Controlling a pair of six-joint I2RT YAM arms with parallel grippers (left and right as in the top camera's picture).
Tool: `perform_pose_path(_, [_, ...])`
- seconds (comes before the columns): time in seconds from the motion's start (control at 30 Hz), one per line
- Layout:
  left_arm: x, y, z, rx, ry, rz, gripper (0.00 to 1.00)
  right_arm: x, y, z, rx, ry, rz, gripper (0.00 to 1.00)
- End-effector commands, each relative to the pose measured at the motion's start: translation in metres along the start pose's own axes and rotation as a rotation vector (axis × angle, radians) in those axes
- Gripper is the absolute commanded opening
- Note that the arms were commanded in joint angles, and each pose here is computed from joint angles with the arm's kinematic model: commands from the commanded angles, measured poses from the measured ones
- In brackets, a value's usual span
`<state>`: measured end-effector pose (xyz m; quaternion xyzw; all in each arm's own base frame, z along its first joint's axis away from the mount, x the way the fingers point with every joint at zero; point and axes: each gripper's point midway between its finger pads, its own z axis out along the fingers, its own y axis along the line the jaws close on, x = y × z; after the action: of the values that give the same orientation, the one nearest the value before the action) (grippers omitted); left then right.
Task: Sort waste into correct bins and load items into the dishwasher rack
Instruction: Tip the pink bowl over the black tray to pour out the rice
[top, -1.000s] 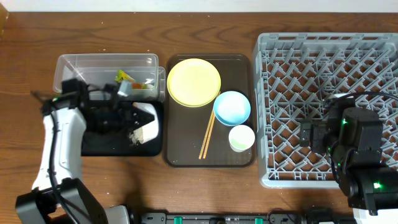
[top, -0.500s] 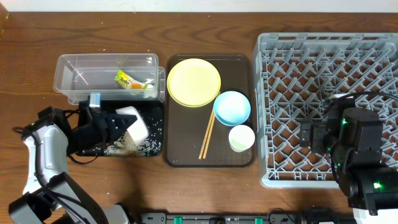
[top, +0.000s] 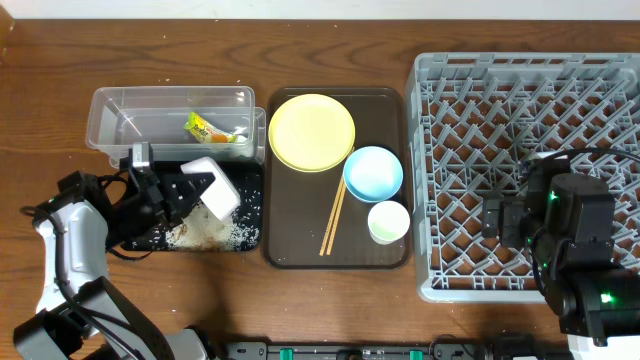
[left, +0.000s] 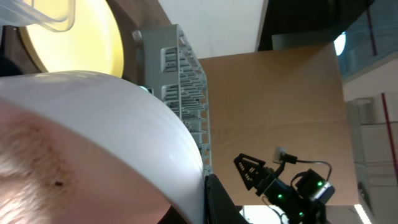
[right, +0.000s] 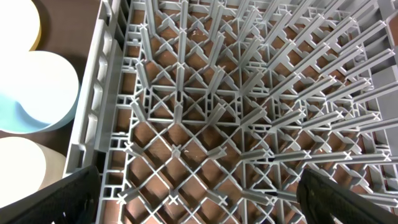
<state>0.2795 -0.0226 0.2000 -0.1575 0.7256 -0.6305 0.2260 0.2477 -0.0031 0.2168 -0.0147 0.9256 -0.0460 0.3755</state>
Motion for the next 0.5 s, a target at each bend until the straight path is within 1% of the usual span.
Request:
perform_pose_path(0.0, [-0.0028,-0.0064,-0.0012,0.048,-0.02,-0.01,0.06,-0.0049,-0.002,-0.0045,0.002,-0.013,0.011,0.99])
perform_pose_path(0.17, [-0.0028,-0.0065,-0.0012,0.049,-0.019,-0.038,0.06,-0.0033,-0.002,-0.0044,0.002,-0.007,0.01,0.99])
perform_pose_path(0.23, [-0.0028,-0.0065,-0.0012,0.05,-0.017,-0.118,0.06,-0.003,-0.002,-0.0044,0.002,-0.006,0.01,0.99])
perform_pose_path(0.33, [-0.0029,-0.0065,-0.0012,0.05,-0.016,-0.188,0.06,-0.003,-0.002,-0.0044,0.002,-0.006,0.01,0.99])
perform_pose_path(0.47, [-0.0039,-0.0061,-0.0012,0.05,-0.016,-0.175,0.06,-0.0031,-0.002,-0.0044,0.002,-0.006,0.01,0.99])
